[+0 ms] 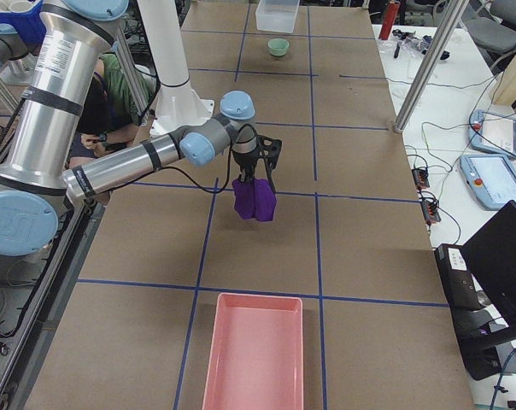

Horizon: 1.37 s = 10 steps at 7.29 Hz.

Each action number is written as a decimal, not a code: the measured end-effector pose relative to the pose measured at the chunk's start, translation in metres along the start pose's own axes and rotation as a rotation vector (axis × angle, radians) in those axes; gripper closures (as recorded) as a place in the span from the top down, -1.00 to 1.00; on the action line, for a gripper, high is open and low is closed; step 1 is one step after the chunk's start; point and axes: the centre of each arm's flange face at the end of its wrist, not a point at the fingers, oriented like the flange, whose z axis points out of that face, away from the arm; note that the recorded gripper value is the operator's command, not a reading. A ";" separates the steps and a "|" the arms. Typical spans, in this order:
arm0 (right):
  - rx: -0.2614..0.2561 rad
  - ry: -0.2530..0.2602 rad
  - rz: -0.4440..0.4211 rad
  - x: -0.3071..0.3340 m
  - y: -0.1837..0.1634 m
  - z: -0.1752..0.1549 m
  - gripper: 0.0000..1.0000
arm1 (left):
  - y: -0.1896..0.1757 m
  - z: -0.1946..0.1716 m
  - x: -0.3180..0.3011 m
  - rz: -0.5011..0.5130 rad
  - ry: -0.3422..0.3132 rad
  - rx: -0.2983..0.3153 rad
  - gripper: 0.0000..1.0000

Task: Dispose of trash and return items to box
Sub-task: 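Lower the cup into the clear bin while the right gripper lifts the cloth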

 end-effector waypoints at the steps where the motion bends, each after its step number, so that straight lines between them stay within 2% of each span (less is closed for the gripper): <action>1: 0.018 0.012 0.001 -0.015 -0.005 -0.035 -1.00 | 0.031 0.015 0.003 -0.041 0.051 0.000 -1.00; 2: 0.036 0.031 -0.002 -0.025 -0.012 -0.066 -1.00 | 0.060 0.026 0.007 -0.113 0.098 -0.012 -1.00; 4: 0.069 0.082 -0.017 -0.037 -0.034 -0.127 -1.00 | 0.110 0.047 0.014 -0.263 0.145 -0.064 -1.00; 6: 0.084 0.135 -0.050 -0.031 -0.051 -0.182 -1.00 | 0.141 0.069 0.016 -0.331 0.206 -0.108 -1.00; 8: 0.102 0.158 -0.108 -0.013 -0.057 -0.213 -1.00 | 0.157 0.092 0.018 -0.364 0.310 -0.115 -1.00; 10: 0.114 0.167 -0.140 0.001 -0.058 -0.224 -1.00 | 0.173 0.114 0.017 -0.373 0.369 -0.111 -1.00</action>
